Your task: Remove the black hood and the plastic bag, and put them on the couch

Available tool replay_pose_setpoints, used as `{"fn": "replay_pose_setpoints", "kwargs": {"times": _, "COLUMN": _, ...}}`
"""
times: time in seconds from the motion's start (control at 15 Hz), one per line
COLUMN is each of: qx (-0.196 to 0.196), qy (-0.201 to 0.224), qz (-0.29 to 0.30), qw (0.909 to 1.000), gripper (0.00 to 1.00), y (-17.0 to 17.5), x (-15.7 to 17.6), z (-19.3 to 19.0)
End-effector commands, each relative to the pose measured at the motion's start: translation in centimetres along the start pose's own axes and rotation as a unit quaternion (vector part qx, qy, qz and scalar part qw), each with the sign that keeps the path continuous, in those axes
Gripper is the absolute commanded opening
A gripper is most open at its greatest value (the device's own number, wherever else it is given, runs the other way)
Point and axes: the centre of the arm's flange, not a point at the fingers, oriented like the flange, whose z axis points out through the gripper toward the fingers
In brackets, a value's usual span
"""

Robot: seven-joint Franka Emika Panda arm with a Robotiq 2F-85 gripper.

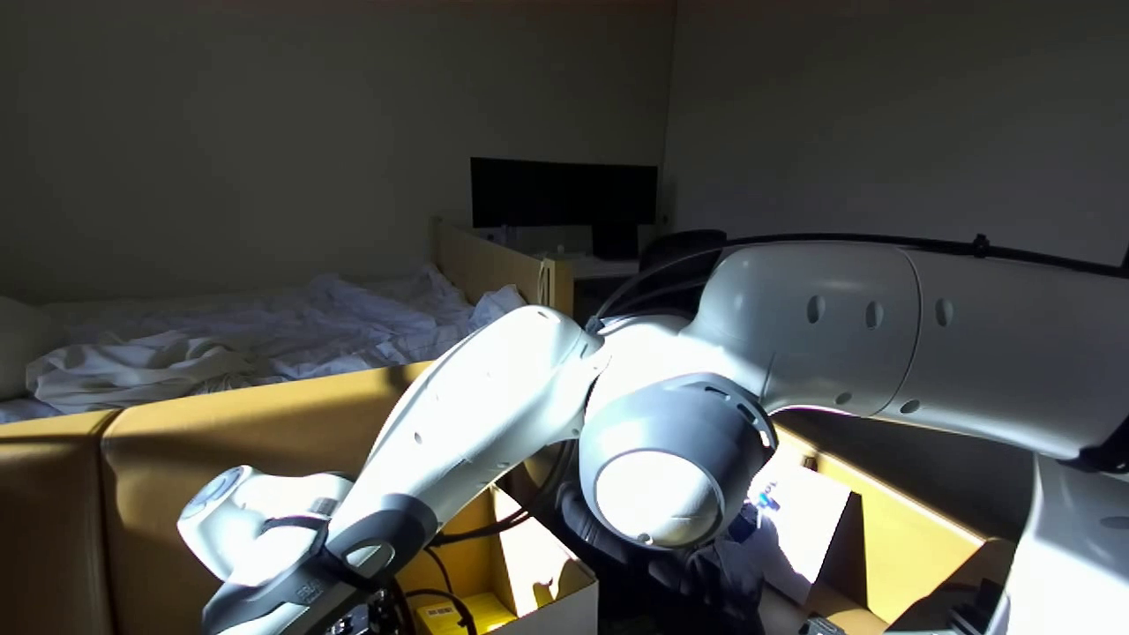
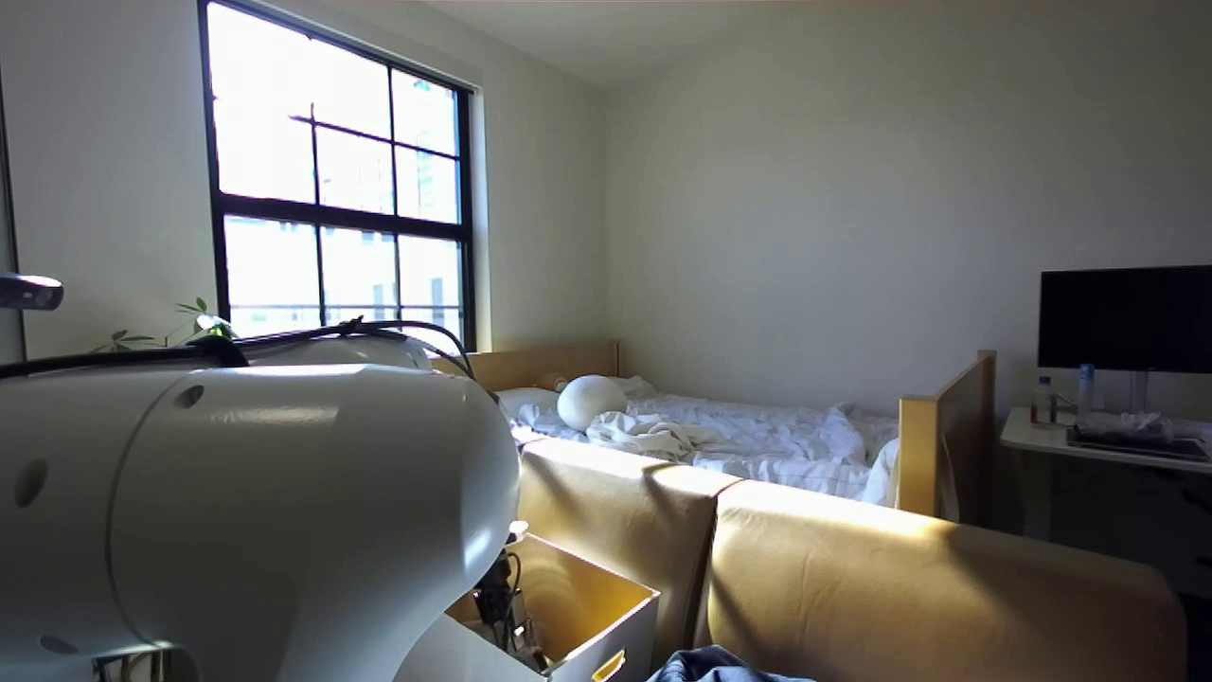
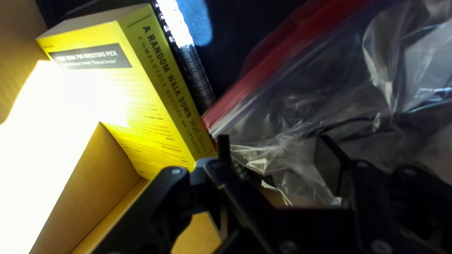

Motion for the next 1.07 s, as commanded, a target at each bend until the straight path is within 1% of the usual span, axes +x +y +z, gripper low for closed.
{"fn": "replay_pose_setpoints", "kwargs": {"times": 0.0, "qx": 0.003, "qy": -0.012, "qz": -0.002, "qw": 0.9999, "gripper": 0.34, "y": -0.3, "x": -0.2, "z": 0.0}}
{"fn": "replay_pose_setpoints", "kwargs": {"times": 0.27, "qx": 0.003, "qy": -0.016, "qz": 0.002, "qw": 0.9999, "gripper": 0.08, "y": -0.3, "x": -0.3, "z": -0.1}}
{"fn": "replay_pose_setpoints", "kwargs": {"times": 0.47, "qx": 0.003, "qy": -0.011, "qz": 0.0, "qw": 0.9999, "gripper": 0.04, "y": -0.3, "x": -0.2, "z": 0.0}}
{"fn": "replay_pose_setpoints", "kwargs": {"times": 0.53, "qx": 0.0, "qy": -0.007, "qz": -0.001, "qw": 1.0, "gripper": 0.01, "y": -0.3, "x": -0.2, "z": 0.0}}
{"fn": "replay_pose_setpoints", "kwargs": {"times": 0.6, "qx": -0.009, "qy": 0.001, "qz": 0.0, "qw": 1.0, "gripper": 0.05, "y": -0.2, "x": -0.1, "z": 0.0}}
{"fn": "replay_pose_setpoints", "kwargs": {"times": 0.73, "qx": -0.021, "qy": 0.028, "qz": 0.0, "qw": 0.9994, "gripper": 0.06, "y": 0.1, "x": 0.4, "z": 0.0}}
{"fn": "replay_pose_setpoints", "kwargs": {"times": 0.93, "qx": -0.011, "qy": 0.057, "qz": 0.001, "qw": 0.9983, "gripper": 0.06, "y": 0.1, "x": 1.1, "z": 0.0}}
{"fn": "replay_pose_setpoints", "kwargs": {"times": 1.0, "qx": -0.003, "qy": 0.06, "qz": 0.004, "qw": 0.9982, "gripper": 0.06, "y": 0.1, "x": 1.3, "z": -0.1}}
